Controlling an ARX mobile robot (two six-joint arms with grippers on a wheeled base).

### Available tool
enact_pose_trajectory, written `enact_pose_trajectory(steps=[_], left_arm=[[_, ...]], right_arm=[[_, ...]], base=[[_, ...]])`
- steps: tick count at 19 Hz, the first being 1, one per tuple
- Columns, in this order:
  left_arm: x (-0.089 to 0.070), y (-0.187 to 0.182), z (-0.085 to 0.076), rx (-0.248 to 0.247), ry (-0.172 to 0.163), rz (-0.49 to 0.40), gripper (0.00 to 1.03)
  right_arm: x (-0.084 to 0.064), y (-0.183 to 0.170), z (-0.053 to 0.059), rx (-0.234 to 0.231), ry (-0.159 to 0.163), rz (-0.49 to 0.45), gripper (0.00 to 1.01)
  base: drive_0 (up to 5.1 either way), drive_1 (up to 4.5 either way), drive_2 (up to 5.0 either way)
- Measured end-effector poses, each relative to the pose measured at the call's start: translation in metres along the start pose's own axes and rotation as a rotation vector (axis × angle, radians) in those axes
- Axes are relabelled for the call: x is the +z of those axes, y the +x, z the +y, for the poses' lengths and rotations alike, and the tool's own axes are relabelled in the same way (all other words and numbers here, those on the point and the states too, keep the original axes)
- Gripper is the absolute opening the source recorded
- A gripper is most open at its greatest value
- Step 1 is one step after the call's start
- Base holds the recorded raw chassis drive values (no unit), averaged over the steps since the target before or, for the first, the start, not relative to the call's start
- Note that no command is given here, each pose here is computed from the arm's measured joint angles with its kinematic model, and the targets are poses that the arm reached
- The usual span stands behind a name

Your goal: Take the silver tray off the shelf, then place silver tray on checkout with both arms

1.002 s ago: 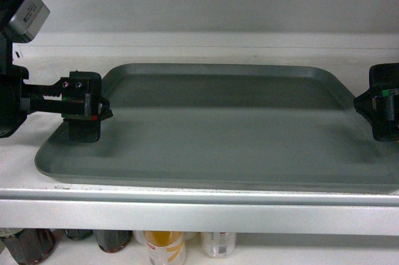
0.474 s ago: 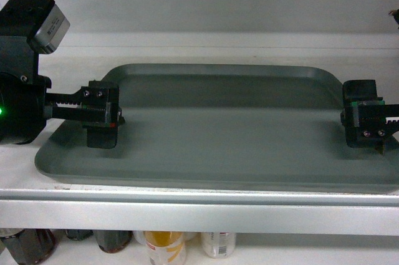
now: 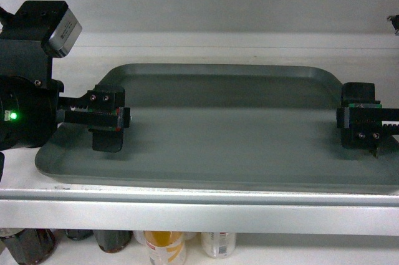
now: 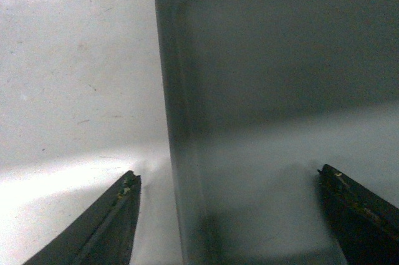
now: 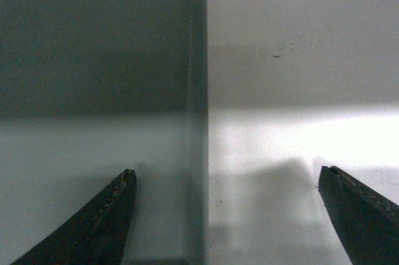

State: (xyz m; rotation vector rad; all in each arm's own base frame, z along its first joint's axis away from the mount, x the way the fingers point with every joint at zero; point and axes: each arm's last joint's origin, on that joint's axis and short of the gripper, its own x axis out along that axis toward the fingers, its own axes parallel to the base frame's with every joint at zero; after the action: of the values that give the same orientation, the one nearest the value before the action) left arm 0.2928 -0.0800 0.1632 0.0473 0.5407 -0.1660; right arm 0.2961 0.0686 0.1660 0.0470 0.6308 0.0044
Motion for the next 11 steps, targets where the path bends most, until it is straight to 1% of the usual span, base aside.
enact_pose_trajectory(steps=[2,3,4,6,8,9,10,11], left_arm=[[0.0002,0.0001,-0.0018,-0.003,0.003,-0.005,0.7],[0.0001,0.0,-0.0029,0.004,0.004,-0.006,0.61],[0.0003,0.0,-0.0029,0.006,0.001,-0.008,0.49],[0.0006,0.0,-0.0027,0.019,-0.007,-0.013,0.32],[-0.0005,-0.0002,-0.0027,0.038,-0.015,-0.014,0.11],[-0.0005,-0.0004,-0.0029,0.042,-0.03,-0.018,0.06],[-0.0004,-0.0004,-0.0031,0.043,-0.054,-0.019,0.03],[-0.0004,-0.0007,-0.0033,0.043,-0.067,-0.02,0.03]], right_arm=[[-0.0004,-0.0004,0.0021,0.005,-0.002,-0.001,0.73],[-0.0015,-0.0006,0.0037,0.01,-0.005,0.0,0.64],[-0.0022,-0.001,0.0054,0.016,-0.005,0.001,0.51],[-0.0027,-0.0014,0.0079,0.021,-0.006,0.0,0.35],[-0.0035,-0.0018,0.0078,0.003,0.002,-0.004,0.13],[-0.0037,-0.0019,0.0076,-0.002,0.013,-0.009,0.07],[-0.003,-0.0028,0.0075,0.0,0.029,-0.012,0.03],[-0.0033,-0.0032,0.0076,0.001,0.041,-0.014,0.03]], base=[[0.0,0.0,0.0],[0.0,0.0,0.0],[0.0,0.0,0.0],[0.0,0.0,0.0],[0.0,0.0,0.0],[0.0,0.0,0.0],[0.0,0.0,0.0],[0.0,0.0,0.0]])
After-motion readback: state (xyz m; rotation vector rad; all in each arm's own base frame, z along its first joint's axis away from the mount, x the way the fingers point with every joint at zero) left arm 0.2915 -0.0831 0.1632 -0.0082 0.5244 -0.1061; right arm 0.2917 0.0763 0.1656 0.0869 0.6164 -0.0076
